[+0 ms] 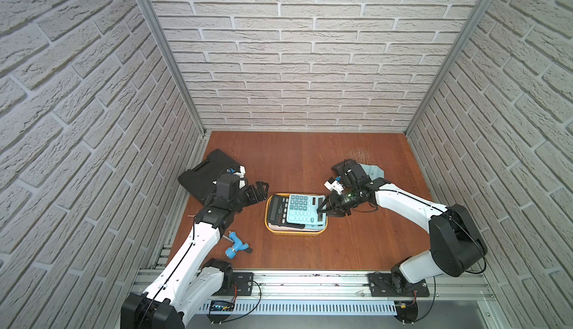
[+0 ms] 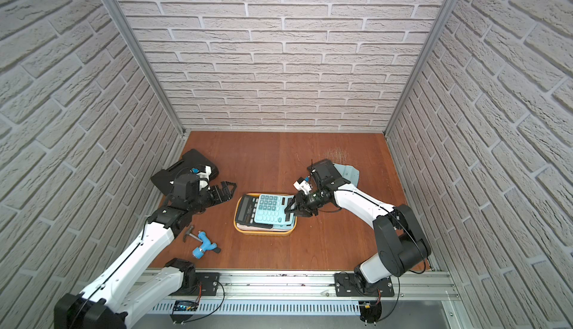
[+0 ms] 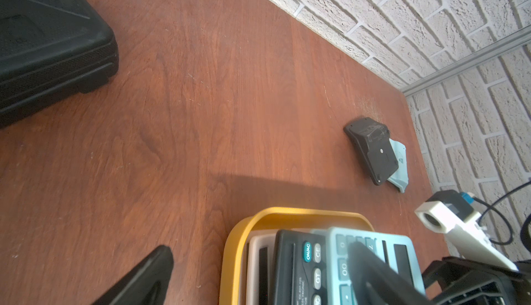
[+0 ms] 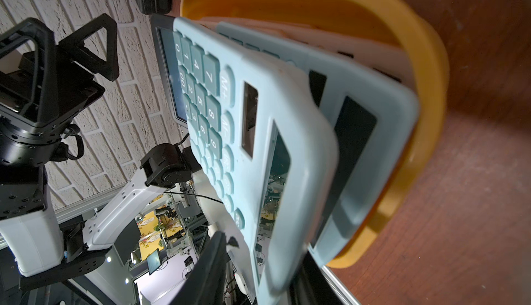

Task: Put the calculator in the storage box
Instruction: Place the calculator in the storage box.

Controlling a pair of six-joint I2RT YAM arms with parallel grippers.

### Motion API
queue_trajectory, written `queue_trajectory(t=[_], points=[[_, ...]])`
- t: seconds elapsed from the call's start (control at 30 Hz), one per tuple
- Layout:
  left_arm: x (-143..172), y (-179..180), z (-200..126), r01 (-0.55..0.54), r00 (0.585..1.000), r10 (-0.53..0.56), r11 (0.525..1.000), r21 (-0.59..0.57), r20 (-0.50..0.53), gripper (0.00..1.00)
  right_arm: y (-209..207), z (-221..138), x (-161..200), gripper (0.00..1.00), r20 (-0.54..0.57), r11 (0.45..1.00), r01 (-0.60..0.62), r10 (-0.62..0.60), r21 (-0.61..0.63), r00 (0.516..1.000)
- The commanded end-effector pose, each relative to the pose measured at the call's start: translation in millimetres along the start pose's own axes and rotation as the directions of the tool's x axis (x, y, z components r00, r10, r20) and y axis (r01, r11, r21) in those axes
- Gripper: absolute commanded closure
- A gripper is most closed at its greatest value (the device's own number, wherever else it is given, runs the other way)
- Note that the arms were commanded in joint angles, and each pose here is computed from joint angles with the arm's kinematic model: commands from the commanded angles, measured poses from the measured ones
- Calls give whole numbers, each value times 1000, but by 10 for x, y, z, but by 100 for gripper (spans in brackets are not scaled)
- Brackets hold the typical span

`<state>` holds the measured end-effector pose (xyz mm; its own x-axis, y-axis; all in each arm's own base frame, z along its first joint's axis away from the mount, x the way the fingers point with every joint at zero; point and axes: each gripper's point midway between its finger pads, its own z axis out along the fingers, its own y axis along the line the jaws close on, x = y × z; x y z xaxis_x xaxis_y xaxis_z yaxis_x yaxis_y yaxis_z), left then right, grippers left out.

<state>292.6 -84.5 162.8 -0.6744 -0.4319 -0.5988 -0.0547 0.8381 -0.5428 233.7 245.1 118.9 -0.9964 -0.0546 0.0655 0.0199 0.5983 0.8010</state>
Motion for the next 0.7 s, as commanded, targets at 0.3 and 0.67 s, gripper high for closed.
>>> queue_trajectory(t=[0.3,0.67], points=[[-82,-96,-47,-12,1000,12,1000,24,27,2,-23,-20,60,26,-7,997,65,-65,29,998],[-270,-334,10,-93,996,93,995,35,1,2,-110,-297,-4,0,104,976,113,-134,185,985]])
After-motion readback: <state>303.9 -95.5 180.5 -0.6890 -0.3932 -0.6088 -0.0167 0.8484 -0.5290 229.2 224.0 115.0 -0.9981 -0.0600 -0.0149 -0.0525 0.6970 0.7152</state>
